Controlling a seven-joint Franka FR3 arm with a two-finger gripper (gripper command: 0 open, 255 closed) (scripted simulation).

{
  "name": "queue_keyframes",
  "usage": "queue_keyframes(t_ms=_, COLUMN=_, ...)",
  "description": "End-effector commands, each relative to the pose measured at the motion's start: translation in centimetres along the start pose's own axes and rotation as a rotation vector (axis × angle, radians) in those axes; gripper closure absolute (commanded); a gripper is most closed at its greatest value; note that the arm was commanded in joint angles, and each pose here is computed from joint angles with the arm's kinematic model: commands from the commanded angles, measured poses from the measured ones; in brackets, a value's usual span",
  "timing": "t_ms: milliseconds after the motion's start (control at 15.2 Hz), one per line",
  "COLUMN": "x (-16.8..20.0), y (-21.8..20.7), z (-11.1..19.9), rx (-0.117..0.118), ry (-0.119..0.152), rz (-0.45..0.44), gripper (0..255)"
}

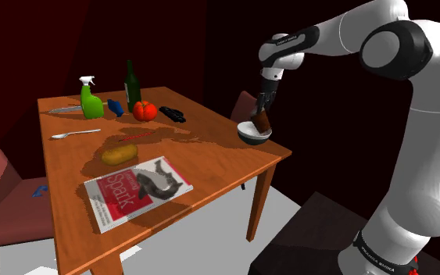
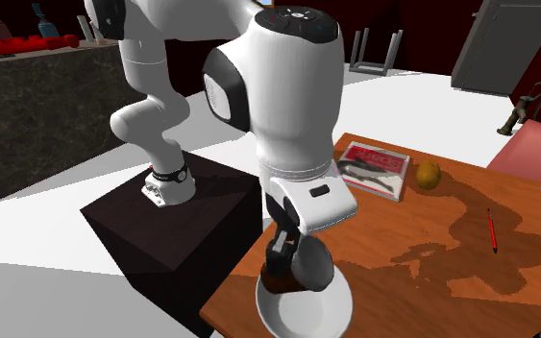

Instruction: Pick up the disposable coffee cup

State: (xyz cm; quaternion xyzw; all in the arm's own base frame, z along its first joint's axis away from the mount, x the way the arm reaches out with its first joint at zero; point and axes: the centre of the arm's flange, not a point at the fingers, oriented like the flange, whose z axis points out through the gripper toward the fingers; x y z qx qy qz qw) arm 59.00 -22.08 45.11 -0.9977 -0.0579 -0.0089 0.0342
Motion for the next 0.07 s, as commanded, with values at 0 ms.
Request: queue_keyframes(t_ms=0, x=0.04, y=-0.08, z=-0.37, rx=0.000, ry=0.000, rz=0.000, gripper=255)
